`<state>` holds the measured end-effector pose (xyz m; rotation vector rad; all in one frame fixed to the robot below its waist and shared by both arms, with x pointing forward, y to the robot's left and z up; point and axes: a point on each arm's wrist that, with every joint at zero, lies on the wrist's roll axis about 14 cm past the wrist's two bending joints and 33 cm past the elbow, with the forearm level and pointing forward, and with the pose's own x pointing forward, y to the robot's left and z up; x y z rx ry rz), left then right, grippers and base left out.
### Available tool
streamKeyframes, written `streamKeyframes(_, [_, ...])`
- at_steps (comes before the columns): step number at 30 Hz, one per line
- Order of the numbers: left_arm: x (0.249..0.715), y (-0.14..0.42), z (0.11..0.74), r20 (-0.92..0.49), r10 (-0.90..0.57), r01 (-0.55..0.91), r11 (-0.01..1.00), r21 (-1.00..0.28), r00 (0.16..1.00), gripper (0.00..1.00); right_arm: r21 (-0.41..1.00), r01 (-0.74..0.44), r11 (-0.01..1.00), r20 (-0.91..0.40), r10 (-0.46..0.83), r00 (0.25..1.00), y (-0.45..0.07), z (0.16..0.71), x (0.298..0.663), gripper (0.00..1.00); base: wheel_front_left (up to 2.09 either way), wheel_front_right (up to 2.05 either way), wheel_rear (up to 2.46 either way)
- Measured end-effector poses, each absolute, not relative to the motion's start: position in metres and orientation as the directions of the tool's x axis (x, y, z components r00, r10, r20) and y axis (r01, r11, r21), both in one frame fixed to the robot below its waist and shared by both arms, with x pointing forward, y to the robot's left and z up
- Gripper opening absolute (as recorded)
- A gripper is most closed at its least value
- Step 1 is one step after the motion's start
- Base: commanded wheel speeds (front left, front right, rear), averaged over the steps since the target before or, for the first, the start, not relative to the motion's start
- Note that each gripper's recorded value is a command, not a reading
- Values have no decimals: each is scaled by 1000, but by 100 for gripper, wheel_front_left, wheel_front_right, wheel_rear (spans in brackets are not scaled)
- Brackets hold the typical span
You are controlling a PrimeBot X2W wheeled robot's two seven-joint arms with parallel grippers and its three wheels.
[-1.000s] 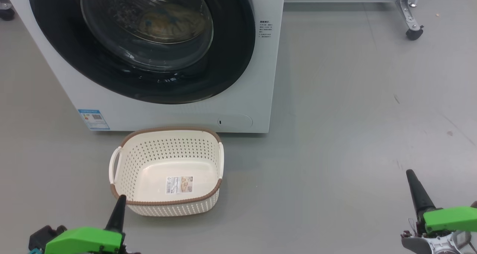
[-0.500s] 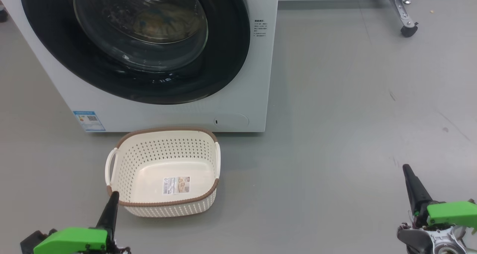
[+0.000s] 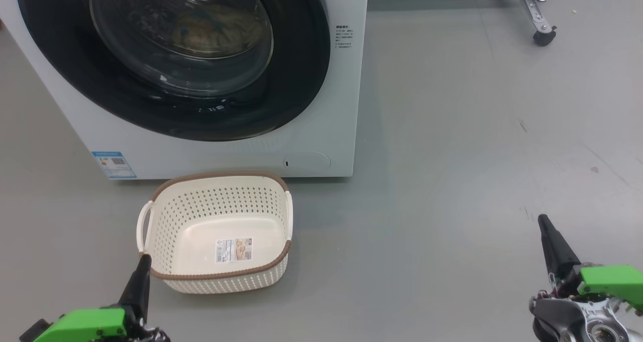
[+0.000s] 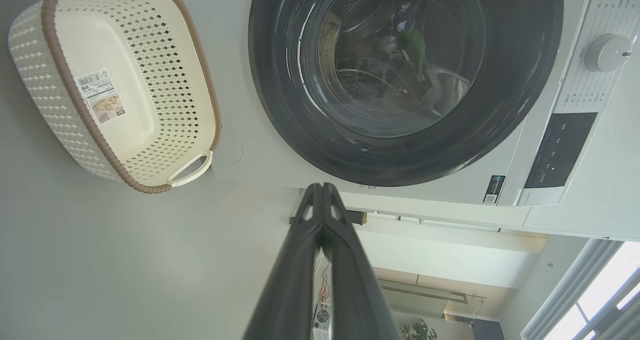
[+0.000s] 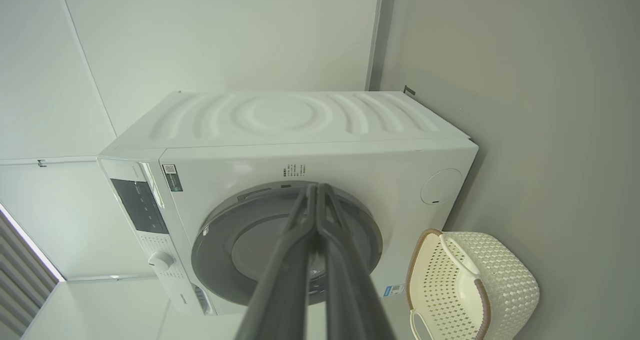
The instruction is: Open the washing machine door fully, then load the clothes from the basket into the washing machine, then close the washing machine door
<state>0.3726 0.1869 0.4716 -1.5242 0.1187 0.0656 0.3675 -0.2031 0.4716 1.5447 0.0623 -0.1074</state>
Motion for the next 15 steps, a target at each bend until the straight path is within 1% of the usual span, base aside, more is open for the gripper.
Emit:
streamKeyframes(5, [374, 186, 474, -105, -31, -105, 1, -995, 994, 0, 995, 99, -23, -100, -30, 995, -203, 474, 371, 0, 0, 0, 0])
streamKeyframes(15, [374, 190, 474, -102, -21, -102, -3, -995, 995, 0, 995, 93, -23, -93, -28, 995, -203, 476, 373, 0, 0, 0, 0])
